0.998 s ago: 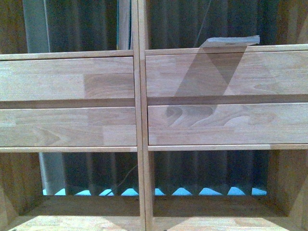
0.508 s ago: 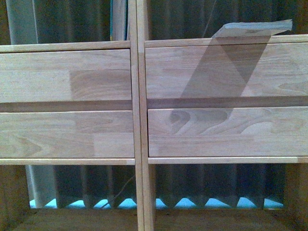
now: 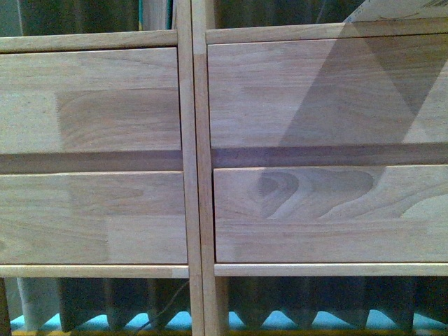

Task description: Organize books on shelf

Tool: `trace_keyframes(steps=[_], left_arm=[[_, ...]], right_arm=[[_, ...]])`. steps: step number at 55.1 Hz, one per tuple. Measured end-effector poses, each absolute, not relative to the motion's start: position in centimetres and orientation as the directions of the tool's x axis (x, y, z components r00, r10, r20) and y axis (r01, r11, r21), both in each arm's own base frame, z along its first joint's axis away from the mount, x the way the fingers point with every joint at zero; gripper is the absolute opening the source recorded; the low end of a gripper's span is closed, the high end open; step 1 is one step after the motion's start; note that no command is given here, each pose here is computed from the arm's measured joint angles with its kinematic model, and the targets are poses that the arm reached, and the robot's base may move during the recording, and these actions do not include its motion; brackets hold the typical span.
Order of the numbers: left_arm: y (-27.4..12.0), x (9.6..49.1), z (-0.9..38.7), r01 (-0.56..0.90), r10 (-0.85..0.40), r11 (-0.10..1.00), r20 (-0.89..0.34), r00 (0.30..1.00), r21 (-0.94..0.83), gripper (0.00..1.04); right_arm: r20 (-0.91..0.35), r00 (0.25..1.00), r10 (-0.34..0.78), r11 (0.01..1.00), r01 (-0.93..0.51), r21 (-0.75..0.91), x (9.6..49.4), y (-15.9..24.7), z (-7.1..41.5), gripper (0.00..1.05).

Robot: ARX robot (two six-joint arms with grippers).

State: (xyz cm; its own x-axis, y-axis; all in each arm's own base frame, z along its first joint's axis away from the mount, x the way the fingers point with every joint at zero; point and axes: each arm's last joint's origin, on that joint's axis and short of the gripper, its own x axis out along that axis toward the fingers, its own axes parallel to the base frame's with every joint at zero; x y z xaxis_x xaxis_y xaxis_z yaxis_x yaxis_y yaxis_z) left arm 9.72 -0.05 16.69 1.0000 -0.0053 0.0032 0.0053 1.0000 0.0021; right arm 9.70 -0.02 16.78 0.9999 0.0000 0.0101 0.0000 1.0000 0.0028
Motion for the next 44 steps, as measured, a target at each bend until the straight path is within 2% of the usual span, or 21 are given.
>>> trace_keyframes(steps=[44], left_arm=[[-0.05, 9.71, 16.69, 0.006, -0.006, 1.0, 0.004, 1.0, 0.002, 0.97]], right_arm=[[0.01, 1.0, -0.001, 1.0, 0.001, 0.003, 9.7, -0.02, 16.78, 0.98]])
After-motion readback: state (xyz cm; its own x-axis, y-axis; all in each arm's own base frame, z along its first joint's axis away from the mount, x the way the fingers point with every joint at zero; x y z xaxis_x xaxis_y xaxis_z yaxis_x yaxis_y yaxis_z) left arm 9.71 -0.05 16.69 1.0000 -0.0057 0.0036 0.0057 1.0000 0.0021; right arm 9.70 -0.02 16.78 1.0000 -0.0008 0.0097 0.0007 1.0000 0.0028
